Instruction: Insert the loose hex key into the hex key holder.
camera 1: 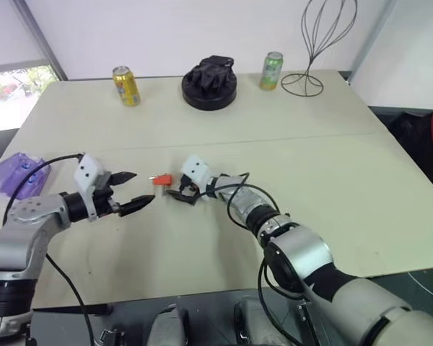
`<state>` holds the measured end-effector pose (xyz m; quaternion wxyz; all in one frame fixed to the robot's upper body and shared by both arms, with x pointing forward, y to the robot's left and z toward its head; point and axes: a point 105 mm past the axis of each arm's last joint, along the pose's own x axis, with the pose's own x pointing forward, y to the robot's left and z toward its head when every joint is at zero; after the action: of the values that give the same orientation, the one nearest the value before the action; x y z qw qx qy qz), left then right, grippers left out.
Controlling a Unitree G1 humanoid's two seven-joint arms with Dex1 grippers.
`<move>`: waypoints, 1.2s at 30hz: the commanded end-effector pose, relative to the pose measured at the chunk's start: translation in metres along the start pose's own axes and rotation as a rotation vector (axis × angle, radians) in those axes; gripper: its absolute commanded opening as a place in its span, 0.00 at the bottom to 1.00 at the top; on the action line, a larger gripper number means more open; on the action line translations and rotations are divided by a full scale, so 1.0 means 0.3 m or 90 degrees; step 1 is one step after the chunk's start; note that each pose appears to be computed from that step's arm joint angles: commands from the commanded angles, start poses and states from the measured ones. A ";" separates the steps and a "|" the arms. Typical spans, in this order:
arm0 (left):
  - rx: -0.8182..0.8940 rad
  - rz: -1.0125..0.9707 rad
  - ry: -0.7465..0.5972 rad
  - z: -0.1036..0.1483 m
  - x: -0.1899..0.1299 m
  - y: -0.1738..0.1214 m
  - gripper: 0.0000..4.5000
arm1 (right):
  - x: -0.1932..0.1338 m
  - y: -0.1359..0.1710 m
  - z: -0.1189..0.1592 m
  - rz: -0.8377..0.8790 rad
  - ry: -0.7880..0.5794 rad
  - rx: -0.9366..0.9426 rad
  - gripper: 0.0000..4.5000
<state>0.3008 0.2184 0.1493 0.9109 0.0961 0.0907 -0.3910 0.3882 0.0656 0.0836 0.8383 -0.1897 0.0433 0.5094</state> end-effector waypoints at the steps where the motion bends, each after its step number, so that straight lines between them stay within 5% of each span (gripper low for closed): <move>1: 0.018 0.003 -0.024 0.037 -0.007 -0.007 1.00 | 0.022 0.016 0.047 0.011 -0.018 -0.008 0.99; 22: 0.016 0.015 -0.036 0.030 0.013 -0.026 1.00 | 0.049 0.064 0.010 0.026 0.035 0.010 0.99; 25: 0.012 0.028 -0.033 0.021 0.001 -0.027 1.00 | 0.060 0.077 0.024 0.032 0.033 0.006 0.82; 30: 0.006 0.043 -0.032 0.008 -0.010 -0.037 1.00 | 0.074 0.093 0.048 0.037 0.020 0.027 0.25; 36: 0.005 0.052 -0.033 0.006 -0.015 -0.033 1.00 | 0.071 0.079 0.056 0.027 0.015 0.026 0.22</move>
<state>0.2914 0.2126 0.1369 0.9249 0.0860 0.0877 -0.3599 0.3799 0.0858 0.0793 0.8326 -0.1830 0.0767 0.5172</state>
